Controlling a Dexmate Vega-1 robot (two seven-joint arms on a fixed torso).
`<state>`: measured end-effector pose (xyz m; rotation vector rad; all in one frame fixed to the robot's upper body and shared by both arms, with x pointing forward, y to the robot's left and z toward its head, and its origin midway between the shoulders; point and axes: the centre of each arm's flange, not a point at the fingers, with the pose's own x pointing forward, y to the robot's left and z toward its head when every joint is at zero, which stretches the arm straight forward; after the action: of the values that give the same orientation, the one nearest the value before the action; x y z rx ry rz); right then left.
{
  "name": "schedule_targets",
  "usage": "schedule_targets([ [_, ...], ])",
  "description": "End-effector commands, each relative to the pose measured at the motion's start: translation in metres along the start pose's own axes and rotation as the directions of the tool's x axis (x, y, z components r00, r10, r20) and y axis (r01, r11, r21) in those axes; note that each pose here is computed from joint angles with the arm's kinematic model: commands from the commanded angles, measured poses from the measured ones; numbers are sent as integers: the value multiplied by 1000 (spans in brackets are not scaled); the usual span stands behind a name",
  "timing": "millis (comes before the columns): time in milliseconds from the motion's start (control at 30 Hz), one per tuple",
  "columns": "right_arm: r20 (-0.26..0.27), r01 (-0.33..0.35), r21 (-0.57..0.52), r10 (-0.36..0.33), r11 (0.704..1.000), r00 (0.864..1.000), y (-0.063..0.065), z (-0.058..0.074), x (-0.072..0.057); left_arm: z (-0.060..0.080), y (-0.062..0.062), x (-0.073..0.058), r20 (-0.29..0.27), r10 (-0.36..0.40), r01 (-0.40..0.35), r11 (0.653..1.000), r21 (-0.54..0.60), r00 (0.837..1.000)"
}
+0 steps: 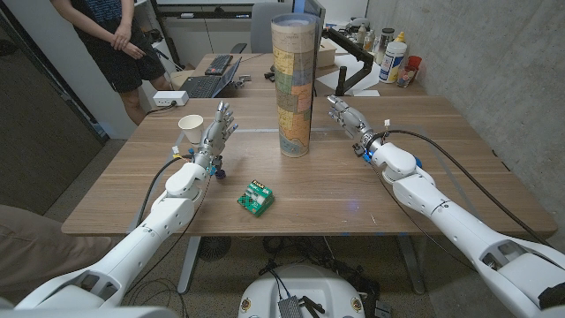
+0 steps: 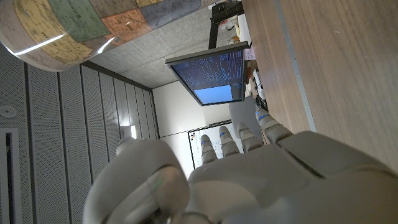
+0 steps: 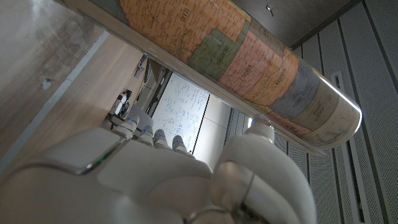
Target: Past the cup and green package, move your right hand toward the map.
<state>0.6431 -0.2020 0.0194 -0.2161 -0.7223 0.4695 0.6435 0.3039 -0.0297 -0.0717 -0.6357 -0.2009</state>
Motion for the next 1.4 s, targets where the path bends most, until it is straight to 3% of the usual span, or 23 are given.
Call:
schedule_targets([
  [33,4,-11,4,11,1000,1000,2,-1,7,-2,1,-1,-4,0,0,1000,-3,1000],
  [600,22,-33,-2,33,999,999,12,6,16,-2,0,0,3,-4,4,1000,-9,1000],
  [1400,14,-53,42,52,998,999,25,-1,24,-5,4,-2,4,4,-4,1000,-19,1000],
])
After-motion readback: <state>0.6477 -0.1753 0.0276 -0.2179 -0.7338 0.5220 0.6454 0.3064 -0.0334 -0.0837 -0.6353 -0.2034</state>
